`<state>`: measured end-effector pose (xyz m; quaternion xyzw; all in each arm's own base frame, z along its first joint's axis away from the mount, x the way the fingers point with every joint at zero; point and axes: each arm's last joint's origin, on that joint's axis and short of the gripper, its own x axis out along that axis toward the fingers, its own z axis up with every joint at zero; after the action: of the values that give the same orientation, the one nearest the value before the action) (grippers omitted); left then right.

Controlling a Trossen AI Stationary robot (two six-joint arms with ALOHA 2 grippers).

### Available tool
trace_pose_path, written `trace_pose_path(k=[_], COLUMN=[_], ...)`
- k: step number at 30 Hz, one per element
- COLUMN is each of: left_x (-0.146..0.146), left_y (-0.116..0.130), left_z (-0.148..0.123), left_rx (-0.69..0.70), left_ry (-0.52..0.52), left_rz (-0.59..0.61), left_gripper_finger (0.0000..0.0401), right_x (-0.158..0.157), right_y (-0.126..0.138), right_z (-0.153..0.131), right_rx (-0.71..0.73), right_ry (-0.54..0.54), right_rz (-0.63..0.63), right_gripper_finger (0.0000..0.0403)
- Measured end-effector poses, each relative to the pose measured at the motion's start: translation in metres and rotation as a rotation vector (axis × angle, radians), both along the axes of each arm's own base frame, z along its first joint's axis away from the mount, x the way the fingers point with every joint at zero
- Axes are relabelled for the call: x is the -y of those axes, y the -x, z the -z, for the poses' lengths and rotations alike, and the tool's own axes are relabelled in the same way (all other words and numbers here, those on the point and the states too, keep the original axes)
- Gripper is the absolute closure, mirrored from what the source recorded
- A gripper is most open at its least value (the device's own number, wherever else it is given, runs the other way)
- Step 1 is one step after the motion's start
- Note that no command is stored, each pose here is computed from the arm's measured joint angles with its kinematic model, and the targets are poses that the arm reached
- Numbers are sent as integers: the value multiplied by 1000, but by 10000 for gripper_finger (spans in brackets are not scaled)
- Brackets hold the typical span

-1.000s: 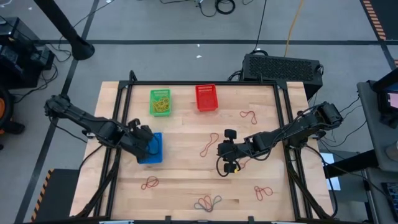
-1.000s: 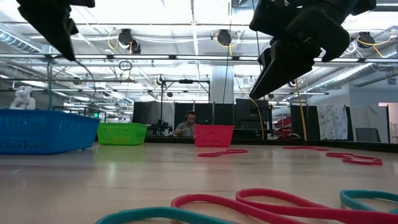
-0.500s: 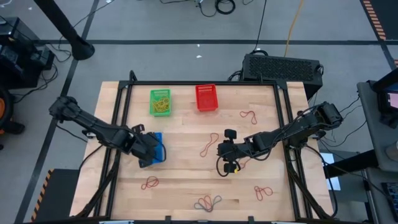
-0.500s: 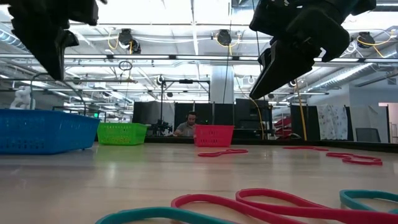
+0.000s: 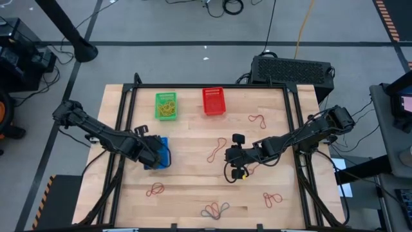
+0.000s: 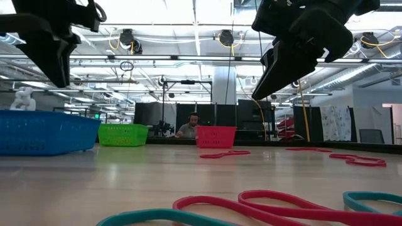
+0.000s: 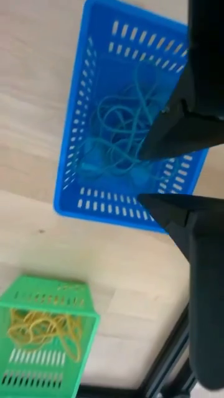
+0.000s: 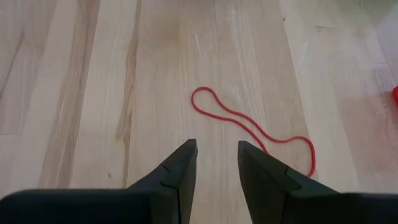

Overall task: Sort rubber bands into baskets
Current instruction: Put the blue rubber band into the blue bin

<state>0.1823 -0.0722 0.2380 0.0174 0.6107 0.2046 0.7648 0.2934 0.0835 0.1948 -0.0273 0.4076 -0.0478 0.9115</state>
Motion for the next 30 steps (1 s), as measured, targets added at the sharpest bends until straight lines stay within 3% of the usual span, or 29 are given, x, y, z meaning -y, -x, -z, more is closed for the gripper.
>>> trace_pose_path(k=[7,11,21,25,30], left_x=[2,7,46,59,71], left_y=[-7,-18,-55,-66,-85], left_z=[-1,-3,8,16,32], left_rx=[79,200,735,919,1042], left_ry=[9,42,122,133,139], left_rz=[-1,22,447,601,709], left_gripper_finger=[289,289,289,289,289], right_x=[-2,-4,-46,-69,-92], right_y=[-4,-6,1,9,14], right_z=[-4,-5,-13,-17,-19], right_rx=[61,67,83,133,215], right_ry=[-21,-107,-369,-325,-276], right_rz=[1,-34,-364,-521,-662], right_gripper_finger=[293,293,293,293,293])
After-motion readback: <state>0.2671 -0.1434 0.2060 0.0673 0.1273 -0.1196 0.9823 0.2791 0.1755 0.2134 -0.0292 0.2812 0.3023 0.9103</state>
